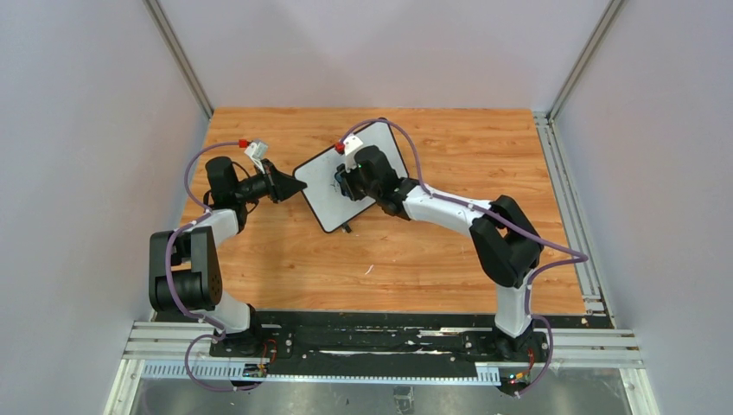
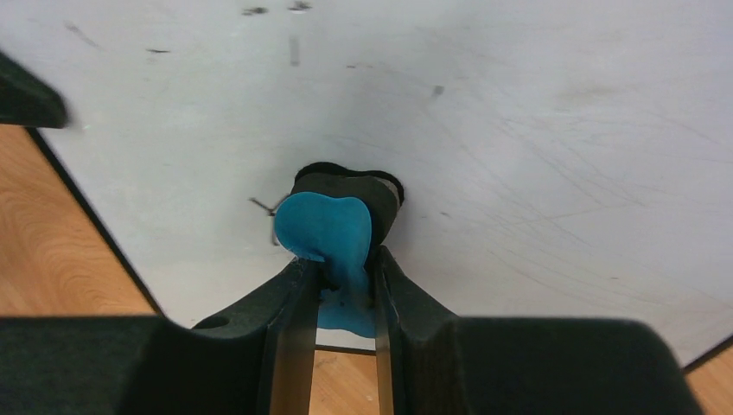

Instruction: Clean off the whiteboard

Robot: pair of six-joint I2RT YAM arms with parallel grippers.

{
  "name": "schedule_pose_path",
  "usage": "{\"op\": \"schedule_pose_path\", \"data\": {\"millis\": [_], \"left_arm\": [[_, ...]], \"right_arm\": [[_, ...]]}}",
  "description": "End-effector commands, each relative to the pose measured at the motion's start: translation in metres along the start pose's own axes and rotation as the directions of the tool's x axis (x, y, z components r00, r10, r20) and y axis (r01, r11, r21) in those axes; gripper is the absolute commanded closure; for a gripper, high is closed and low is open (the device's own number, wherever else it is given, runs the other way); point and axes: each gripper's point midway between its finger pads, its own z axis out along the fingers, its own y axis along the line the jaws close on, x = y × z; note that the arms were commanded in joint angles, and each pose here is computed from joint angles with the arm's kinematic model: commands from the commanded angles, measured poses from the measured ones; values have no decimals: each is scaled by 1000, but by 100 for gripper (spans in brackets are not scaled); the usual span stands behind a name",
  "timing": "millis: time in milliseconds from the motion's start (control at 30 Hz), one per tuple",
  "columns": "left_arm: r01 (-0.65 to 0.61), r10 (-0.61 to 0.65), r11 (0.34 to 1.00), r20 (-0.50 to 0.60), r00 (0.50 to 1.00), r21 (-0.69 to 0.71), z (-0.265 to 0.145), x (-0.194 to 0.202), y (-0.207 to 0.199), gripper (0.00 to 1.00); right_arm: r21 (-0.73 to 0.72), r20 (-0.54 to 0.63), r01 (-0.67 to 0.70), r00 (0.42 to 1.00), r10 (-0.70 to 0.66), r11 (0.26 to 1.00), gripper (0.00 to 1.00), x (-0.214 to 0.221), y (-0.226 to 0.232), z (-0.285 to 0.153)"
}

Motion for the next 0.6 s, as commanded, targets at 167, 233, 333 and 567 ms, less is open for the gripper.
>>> {"op": "schedule_pose_path", "data": {"millis": [167,233,333,567], "left_arm": [[-35,34,999,-33,999,-8,1,15,4,100],[-35,35,999,-33,999,-9,1,15,4,100],[-36,36,999,-33,999,-10,1,15,4,100],[-35,34,999,-34,999,-11,1,16,6,100]], "right_arm": [[123,-28,-7,1000,11,992,100,11,-70,2],[119,-26,-11,1000,14,993,99,9,-72,2],[86,-26,-23,999,25,996,99,10,-63,4],[-2,-25,-5,1000,5,1000,99,11,-13,12]]}}
